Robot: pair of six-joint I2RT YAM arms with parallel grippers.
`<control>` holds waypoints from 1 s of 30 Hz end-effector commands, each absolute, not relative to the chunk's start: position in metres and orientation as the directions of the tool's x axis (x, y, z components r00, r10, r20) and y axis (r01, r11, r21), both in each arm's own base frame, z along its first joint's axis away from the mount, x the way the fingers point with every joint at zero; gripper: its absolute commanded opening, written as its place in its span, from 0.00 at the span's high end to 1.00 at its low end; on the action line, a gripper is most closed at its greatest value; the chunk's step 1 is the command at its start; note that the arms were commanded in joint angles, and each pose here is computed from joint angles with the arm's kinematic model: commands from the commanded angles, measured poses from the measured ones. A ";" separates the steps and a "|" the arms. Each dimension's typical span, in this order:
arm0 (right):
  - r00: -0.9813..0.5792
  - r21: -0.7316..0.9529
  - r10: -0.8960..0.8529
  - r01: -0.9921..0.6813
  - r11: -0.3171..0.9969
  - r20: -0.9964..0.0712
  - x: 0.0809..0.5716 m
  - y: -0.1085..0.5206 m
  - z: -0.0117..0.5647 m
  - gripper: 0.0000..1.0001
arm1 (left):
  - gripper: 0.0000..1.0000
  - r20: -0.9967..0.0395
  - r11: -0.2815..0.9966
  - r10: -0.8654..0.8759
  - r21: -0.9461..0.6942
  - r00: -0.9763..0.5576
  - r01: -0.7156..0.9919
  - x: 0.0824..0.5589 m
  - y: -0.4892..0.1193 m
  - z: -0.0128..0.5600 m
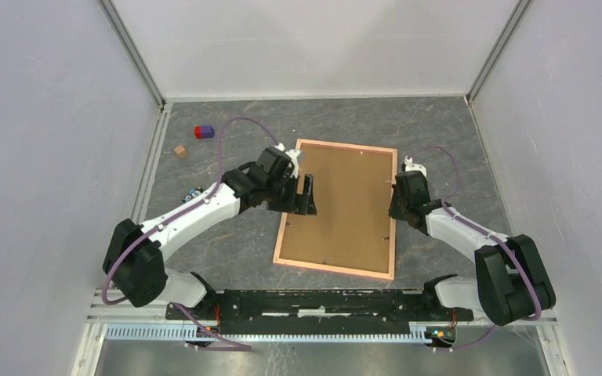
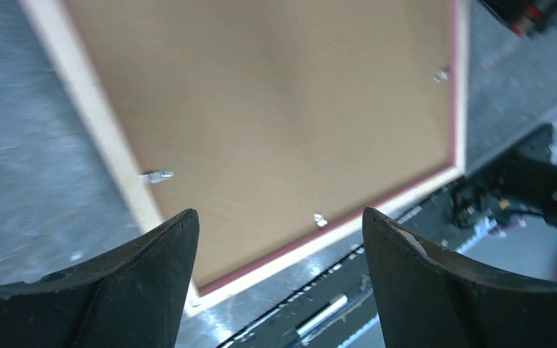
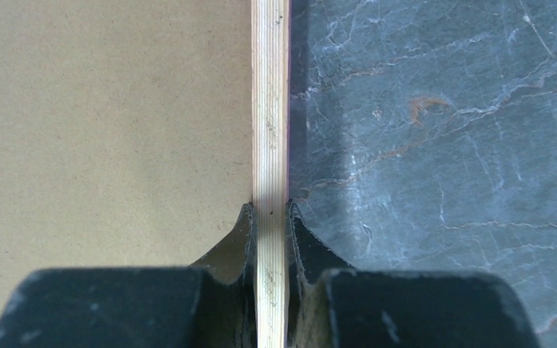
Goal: Put the photo into the frame
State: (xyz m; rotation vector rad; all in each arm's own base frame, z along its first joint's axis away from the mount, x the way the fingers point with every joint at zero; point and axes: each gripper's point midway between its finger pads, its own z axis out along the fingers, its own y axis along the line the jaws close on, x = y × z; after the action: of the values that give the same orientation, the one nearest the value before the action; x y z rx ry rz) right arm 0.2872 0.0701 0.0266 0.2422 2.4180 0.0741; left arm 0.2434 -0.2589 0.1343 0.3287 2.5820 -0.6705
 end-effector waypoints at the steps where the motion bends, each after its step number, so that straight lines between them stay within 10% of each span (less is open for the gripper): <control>1: -0.792 0.009 0.078 0.091 0.996 -0.605 0.283 0.060 0.038 0.97 | 0.11 -0.514 0.670 0.136 -0.583 -0.847 0.461 0.206 -0.323 0.162; 8: -0.838 -0.043 -0.059 -0.043 0.998 -0.542 0.269 0.057 0.031 0.51 | 0.07 -0.582 0.463 0.188 -0.658 -0.791 0.594 0.169 -0.379 0.186; 14: -0.889 0.000 -0.090 -0.100 0.995 -0.449 0.259 0.066 0.014 0.43 | 0.00 -0.581 0.331 0.240 -0.704 -0.778 0.628 0.140 -0.393 0.187; 20: -0.914 0.056 -0.078 -0.109 0.992 -0.398 0.252 0.077 -0.002 0.53 | 0.00 -0.576 0.254 0.245 -0.738 -0.779 0.625 0.125 -0.398 0.187; 30: -0.942 0.046 -0.026 -0.044 0.998 -0.335 0.247 0.074 0.001 0.98 | 0.04 -0.535 0.242 0.289 -0.762 -0.794 0.601 0.110 -0.411 0.164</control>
State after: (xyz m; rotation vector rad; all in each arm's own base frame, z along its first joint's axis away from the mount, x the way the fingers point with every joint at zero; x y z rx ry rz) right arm 0.2798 0.0759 0.0229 -0.0304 2.6443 0.0865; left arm 0.1179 -0.4012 0.1622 0.8226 2.2467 -1.4999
